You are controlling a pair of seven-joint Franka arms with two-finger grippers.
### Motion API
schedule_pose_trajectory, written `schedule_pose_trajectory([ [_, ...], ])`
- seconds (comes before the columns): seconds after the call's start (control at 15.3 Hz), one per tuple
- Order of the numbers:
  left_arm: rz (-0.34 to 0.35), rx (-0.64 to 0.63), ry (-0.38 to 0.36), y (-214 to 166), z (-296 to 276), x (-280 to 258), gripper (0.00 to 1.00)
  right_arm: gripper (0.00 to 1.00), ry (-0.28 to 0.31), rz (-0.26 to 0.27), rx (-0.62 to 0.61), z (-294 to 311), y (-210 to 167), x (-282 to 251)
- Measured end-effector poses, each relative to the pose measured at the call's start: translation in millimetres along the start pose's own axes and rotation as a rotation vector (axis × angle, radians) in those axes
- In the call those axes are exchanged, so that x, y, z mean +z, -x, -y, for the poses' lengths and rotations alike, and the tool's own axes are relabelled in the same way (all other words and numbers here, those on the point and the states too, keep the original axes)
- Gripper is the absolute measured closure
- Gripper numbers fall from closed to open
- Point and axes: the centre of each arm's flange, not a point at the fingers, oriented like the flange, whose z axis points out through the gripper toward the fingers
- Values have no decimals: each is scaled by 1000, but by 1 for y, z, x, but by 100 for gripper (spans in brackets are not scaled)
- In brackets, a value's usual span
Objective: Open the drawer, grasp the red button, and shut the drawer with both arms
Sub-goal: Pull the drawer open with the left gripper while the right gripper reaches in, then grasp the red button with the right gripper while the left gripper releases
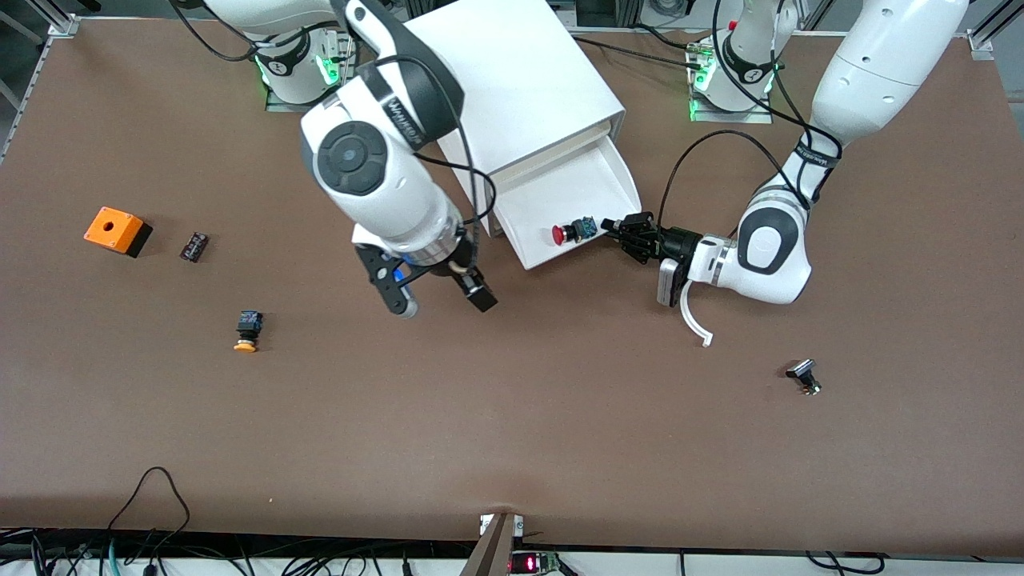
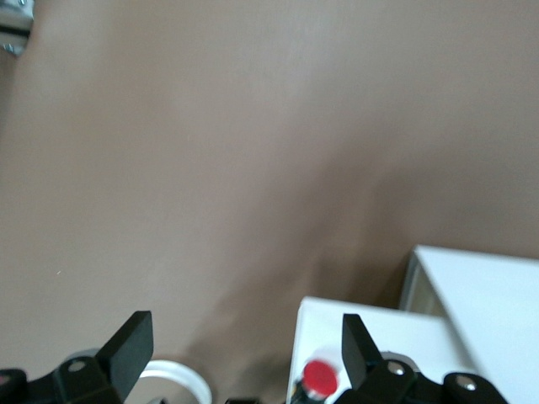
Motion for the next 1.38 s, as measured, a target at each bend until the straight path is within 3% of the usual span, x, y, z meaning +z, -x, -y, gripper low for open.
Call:
schedule_pose_trajectory([
  [0.26, 22, -41, 21, 1, 5, -9, 36, 0, -30, 27, 80, 1, 44, 27],
  [0.52, 132, -210, 10, -20, -19, -43, 1, 0, -57, 47, 142, -1, 87, 57],
  [0.72, 226, -346, -61, -55, -64, -90, 0, 0, -58, 55, 171, -5, 109, 77],
  [0.92, 274, -460, -176, -82, -109, -128, 0, 0, -26, 55, 161, -15, 137, 100],
  [1.11, 304, -491, -321, -96, -142, -160, 0, 0, 4, 51, 144, -27, 162, 121],
  [1.38, 293, -495, -558, -112, -194, -201, 0, 0, 41, 21, 117, -41, 183, 150],
])
